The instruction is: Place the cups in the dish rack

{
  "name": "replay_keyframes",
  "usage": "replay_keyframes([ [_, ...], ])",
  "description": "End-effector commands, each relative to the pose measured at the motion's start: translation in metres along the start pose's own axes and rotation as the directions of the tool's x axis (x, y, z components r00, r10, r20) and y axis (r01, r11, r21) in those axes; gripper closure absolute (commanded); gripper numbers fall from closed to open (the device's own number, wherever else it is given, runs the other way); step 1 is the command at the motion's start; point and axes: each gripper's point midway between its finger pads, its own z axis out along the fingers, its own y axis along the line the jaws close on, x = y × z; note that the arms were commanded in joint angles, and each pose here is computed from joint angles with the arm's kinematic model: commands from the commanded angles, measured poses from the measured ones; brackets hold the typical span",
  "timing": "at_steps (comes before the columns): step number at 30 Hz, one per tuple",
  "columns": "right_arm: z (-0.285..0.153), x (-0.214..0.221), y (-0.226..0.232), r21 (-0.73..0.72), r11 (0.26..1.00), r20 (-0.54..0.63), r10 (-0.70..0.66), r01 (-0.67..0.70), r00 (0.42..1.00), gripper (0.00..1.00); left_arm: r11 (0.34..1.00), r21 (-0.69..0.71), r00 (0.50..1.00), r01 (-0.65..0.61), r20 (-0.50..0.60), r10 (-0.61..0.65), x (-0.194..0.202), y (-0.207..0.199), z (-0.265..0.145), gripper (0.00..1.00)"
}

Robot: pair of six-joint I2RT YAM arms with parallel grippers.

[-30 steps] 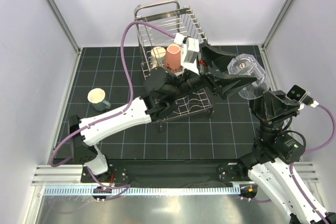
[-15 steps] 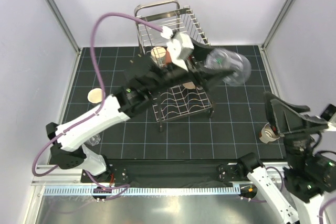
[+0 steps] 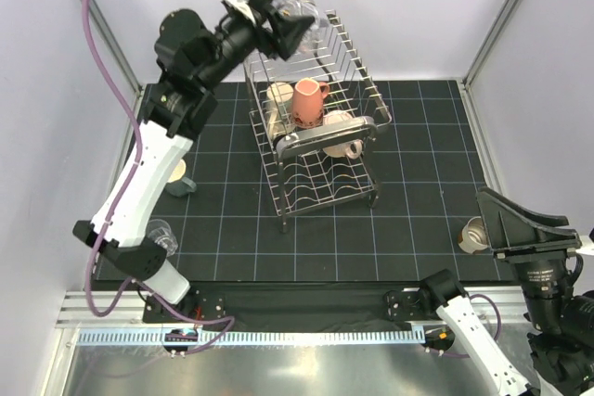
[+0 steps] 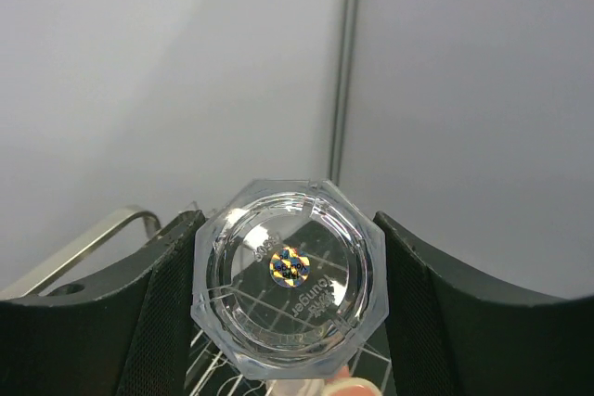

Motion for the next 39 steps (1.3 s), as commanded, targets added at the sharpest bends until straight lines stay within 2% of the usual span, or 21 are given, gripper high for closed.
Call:
replay_keyframes([
  [1, -0.010, -0.006, -0.003, 0.031, 0.998, 0.000, -0.053, 0.053, 0.999, 0.39, 0.994, -0.086, 0.996, 0.064, -0.058, -0.069, 0.007, 0.037, 0.004, 1.00],
  [5, -0.012, -0.010, -0.001, 0.039, 0.997, 0.000, -0.064, 0.064, 0.998, 0.39, 0.970, -0.202, 0.983, 0.136, -0.091, -0.157, 0.018, 0.064, 0.009, 1.00],
  [6, -0.013, -0.010, -0.001, 0.043, 0.997, 0.000, -0.065, 0.065, 0.998, 0.39, 0.956, -0.241, 0.969, 0.165, -0.139, -0.202, 0.032, 0.068, 0.005, 1.00],
  [11, -0.012, -0.005, -0.005, 0.059, 0.997, -0.019, -0.058, 0.059, 0.998, 0.38, 0.909, -0.357, 0.932, 0.217, -0.200, -0.301, 0.066, 0.084, 0.005, 1.00],
  [19, -0.006, 0.013, -0.026, 0.145, 0.989, -0.085, -0.028, 0.040, 0.996, 0.39, 0.857, -0.462, 0.857, 0.231, -0.320, -0.403, 0.130, 0.096, 0.002, 1.00],
  [28, 0.006, 0.042, -0.053, 0.250, 0.966, -0.205, -0.018, 0.070, 0.979, 0.39, 0.838, -0.499, 0.804, 0.222, -0.392, -0.447, 0.166, 0.098, -0.002, 1.00],
  [31, 0.005, 0.048, -0.066, 0.301, 0.950, -0.220, -0.014, 0.081, 0.976, 0.39, 0.840, -0.495, 0.800, 0.222, -0.399, -0.447, 0.170, 0.098, -0.002, 0.77],
  [32, 0.004, 0.049, -0.073, 0.329, 0.940, -0.221, -0.017, 0.091, 0.975, 0.39, 0.845, -0.485, 0.803, 0.228, -0.398, -0.445, 0.167, 0.095, -0.002, 0.63],
  [35, 0.001, 0.049, -0.080, 0.355, 0.928, -0.225, -0.030, 0.110, 0.974, 0.39, 0.852, -0.466, 0.807, 0.240, -0.392, -0.442, 0.165, 0.092, -0.001, 0.51],
  [39, 0.001, 0.052, -0.086, 0.367, 0.921, -0.238, -0.044, 0.132, 0.970, 0.39, 0.860, -0.439, 0.812, 0.261, -0.382, -0.441, 0.159, 0.087, 0.002, 0.43],
])
